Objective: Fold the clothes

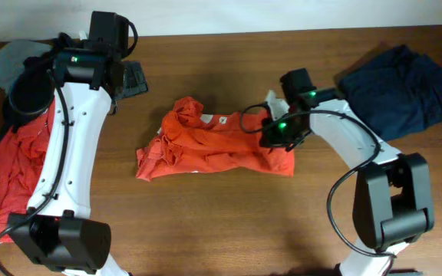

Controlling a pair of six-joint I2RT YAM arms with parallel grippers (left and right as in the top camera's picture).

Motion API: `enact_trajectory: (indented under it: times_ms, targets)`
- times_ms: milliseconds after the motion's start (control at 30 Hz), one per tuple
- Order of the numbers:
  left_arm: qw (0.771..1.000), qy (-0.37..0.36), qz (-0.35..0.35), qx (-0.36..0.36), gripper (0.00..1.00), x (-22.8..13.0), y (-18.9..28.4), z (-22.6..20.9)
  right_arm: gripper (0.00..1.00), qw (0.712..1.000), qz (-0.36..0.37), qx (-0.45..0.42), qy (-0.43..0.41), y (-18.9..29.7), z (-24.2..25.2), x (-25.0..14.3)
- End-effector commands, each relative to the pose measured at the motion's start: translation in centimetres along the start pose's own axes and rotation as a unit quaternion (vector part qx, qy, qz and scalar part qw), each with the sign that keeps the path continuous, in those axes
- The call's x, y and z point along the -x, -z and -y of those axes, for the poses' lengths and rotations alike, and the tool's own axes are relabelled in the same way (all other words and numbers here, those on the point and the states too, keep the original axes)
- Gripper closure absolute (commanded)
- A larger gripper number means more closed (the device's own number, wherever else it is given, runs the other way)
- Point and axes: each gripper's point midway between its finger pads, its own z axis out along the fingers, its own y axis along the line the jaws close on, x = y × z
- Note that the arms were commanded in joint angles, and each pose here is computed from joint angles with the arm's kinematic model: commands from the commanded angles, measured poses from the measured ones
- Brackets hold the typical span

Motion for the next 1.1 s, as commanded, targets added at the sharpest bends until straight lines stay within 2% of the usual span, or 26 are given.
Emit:
enact_trajectory:
  times_ms: [0, 67, 100, 133, 167, 200, 233, 467, 600, 633, 667, 833, 1067]
  targets:
    - [1.0, 0.006, 0.015, 0.002, 0.01, 0.4, 1.1, -0.6, 0.96, 0.999, 0.031, 0.02, 0.024, 1.7, -3.0, 1.4]
    - [1.0, 0.006, 0.015, 0.002, 0.01, 0.4, 1.1, -0.6, 0.94, 0.998, 0.036, 0.021, 0.036, 1.8, -3.8, 1.8]
    - [1.0, 0.006, 0.016, 0.001, 0.01, 0.4, 1.1, -0.5, 0.67, 0.998, 0.039, 0.023, 0.042, 1.7, -4.2, 1.9]
    - [1.0, 0.007, 0.017, 0.001, 0.01, 0.4, 1.1, -0.5, 0.37, 0.998, 0.04, 0.024, 0.046, 1.6, -4.5, 1.9]
    - [1.0, 0.007, 0.017, 0.001, 0.01, 0.5, 1.1, -0.5, 0.14, 0.998, 0.04, 0.025, 0.051, 1.5, -4.8, 1.9]
    - [1.0, 0.007, 0.018, 0.001, 0.01, 0.5, 1.1, -0.5, 0.04, 0.997, 0.04, 0.026, 0.055, 1.4, -5.1, 1.8]
    - [1.0, 0.007, 0.018, 0.001, 0.01, 0.5, 1.1, -0.5, 0.0, 0.997, 0.039, 0.027, 0.059, 1.3, -5.4, 1.8]
    - [1.0, 0.007, 0.018, 0.0, 0.01, 0.5, 1.1, -0.5, 0.01, 0.997, 0.046, 0.029, 0.062, 1.8, -5.9, 2.2]
    - [1.0, 0.006, 0.012, -0.008, 0.04, 0.3, 1.0, -0.2, 0.08, 0.997, 0.058, 0.027, 0.053, 2.9, -5.4, 3.2]
    - [1.0, 0.005, 0.006, -0.014, 0.08, 0.0, 0.9, 0.0, 0.08, 0.997, 0.06, 0.025, 0.051, 3.2, -5.2, 3.4]
    - [1.0, 0.003, -0.004, -0.023, 0.09, -0.4, 0.8, 0.3, 0.03, 0.997, 0.064, 0.014, 0.046, 3.7, -4.6, 3.7]
    - [0.991, -0.013, -0.093, -0.092, 0.11, -4.1, -1.2, 2.4, 0.01, 0.994, 0.082, -0.068, 0.025, 7.5, -1.0, 5.1]
    - [0.95, -0.07, -0.205, -0.226, 0.11, -10.8, -3.9, 5.7, 0.01, 0.99, 0.1, -0.095, 0.01, 11.8, 1.7, 6.1]
